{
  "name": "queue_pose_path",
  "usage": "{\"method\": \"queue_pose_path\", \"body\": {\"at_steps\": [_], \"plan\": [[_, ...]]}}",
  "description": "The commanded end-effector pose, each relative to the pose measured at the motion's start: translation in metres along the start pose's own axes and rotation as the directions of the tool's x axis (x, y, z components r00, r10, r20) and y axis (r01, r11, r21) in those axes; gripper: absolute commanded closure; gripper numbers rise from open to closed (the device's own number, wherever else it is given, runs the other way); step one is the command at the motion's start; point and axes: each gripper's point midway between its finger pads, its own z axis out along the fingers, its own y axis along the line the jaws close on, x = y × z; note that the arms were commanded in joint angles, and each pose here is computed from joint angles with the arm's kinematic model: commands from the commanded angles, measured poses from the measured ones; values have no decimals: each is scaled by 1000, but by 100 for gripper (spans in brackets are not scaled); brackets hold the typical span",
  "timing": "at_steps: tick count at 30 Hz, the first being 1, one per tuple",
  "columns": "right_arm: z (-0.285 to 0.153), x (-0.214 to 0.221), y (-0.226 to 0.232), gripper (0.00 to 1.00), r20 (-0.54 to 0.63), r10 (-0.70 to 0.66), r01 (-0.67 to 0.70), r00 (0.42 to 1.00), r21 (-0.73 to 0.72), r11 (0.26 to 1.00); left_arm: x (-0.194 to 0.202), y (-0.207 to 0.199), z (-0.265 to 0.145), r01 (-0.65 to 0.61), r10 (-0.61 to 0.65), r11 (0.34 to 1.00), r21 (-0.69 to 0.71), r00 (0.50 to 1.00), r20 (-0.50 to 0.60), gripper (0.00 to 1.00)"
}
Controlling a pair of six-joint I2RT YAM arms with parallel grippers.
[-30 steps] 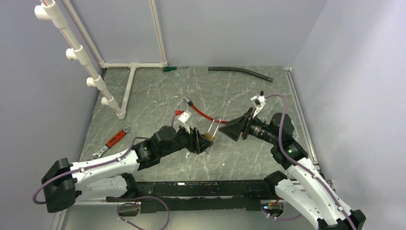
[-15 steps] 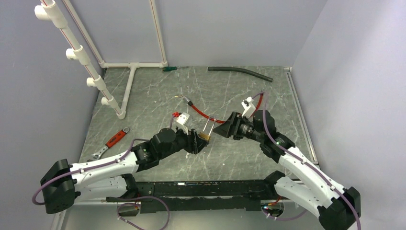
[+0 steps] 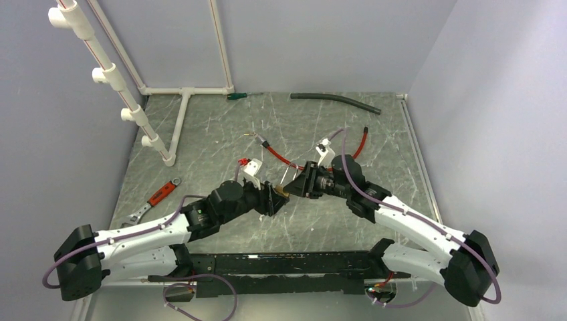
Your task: Unlock with the key
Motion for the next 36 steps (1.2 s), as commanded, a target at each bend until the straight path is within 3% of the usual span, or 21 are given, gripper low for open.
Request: {"method": "queue_pose_path", "body": {"at_steps": [1, 6, 9, 11, 13, 15, 19, 21, 26, 29, 32, 36], "plan": [[7, -13, 19, 62, 37, -28, 30, 999, -50, 998, -41, -22, -4, -6, -5, 997, 75, 990, 143, 100], [16, -5, 27, 69, -14, -46, 45, 999, -65, 997, -41, -19, -3, -10, 2, 998, 60, 990, 139, 100], [20, 2, 26, 84, -34, -44, 41, 998, -65, 997, -41, -18, -2, -17, 10, 999, 48, 991, 135, 100], [20, 4, 27, 100, -43, -43, 40, 998, -68, 997, -40, -16, -2, -18, 13, 999, 38, 991, 133, 100], [20, 4, 26, 100, -41, -46, 44, 998, -64, 997, -38, -15, -1, -22, 17, 999, 37, 992, 124, 97], [17, 2, 27, 100, -28, -59, 57, 998, -58, 997, -35, -16, 0, -29, 24, 999, 39, 994, 110, 81], [8, -5, 28, 100, 6, -111, 111, 994, -35, 993, -34, -21, -5, -34, 30, 998, 59, 996, 79, 20], [2, -10, 29, 100, 24, -144, 144, 989, -23, 989, -35, -26, -13, -37, 32, 996, 79, 998, 62, 3], [-13, -22, 36, 100, 81, -232, 234, 969, -18, 972, -31, -34, -27, -52, 55, 993, 106, 998, -22, 1], [-20, -27, 46, 100, 90, -281, 286, 955, -37, 958, -25, -57, -43, -70, 91, 969, 239, 992, -81, 1], [-28, -24, 69, 100, 86, -343, 352, 935, -145, 925, -23, -82, -60, -82, 135, 922, 378, 984, -118, 1], [-49, -11, 103, 100, 80, -429, 431, 900, -318, 845, -30, -92, -78, -81, 133, 900, 427, 987, -93, 2]]}}
